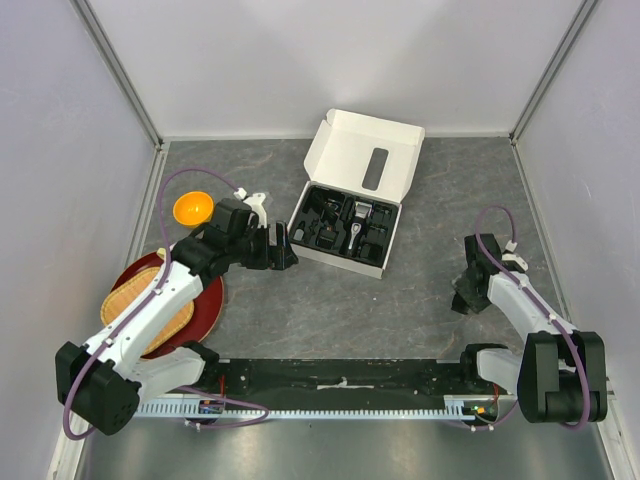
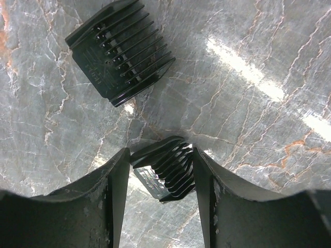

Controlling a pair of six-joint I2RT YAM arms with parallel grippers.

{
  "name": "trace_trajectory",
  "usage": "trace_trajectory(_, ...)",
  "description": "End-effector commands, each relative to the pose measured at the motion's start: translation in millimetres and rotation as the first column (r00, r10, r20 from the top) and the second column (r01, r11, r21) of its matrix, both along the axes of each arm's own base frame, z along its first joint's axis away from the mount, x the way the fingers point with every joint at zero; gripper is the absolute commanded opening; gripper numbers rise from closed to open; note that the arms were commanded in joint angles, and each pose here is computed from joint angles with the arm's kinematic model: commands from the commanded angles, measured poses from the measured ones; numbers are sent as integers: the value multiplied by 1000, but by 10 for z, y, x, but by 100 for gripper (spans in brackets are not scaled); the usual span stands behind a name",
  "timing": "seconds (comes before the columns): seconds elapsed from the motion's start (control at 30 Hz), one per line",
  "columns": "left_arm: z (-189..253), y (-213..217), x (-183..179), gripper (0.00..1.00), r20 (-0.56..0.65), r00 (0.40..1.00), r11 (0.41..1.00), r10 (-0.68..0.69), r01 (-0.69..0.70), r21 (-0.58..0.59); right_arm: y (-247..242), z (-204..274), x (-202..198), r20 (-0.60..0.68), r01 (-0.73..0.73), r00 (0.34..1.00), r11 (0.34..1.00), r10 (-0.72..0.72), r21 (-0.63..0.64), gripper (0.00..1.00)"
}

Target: Sort the hair-cutting tools

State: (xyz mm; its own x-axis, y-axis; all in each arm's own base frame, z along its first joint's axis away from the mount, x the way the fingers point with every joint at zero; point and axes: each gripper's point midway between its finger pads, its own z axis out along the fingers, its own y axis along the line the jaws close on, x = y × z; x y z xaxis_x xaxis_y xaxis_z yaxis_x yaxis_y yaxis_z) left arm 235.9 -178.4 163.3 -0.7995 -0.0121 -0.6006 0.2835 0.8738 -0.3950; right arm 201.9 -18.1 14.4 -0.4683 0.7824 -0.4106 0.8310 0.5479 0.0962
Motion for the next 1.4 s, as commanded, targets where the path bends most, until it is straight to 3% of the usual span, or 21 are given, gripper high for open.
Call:
trace_trajectory(0.0,76,5,53,89,44,999,1000,4,-3,-13,179,19,116,47,10,999,994,-15,106,54)
trace_trajectory(0.77,45,-11,81,89,31,1000,1000,4,-4,-10,500,407,634,163,-138,980,977,112,161,52)
trace_trajectory(1.37,101,109,144,89,59,997,999,47,-48,4,1613,1158,1332,335,-369,898,902,285,225,50)
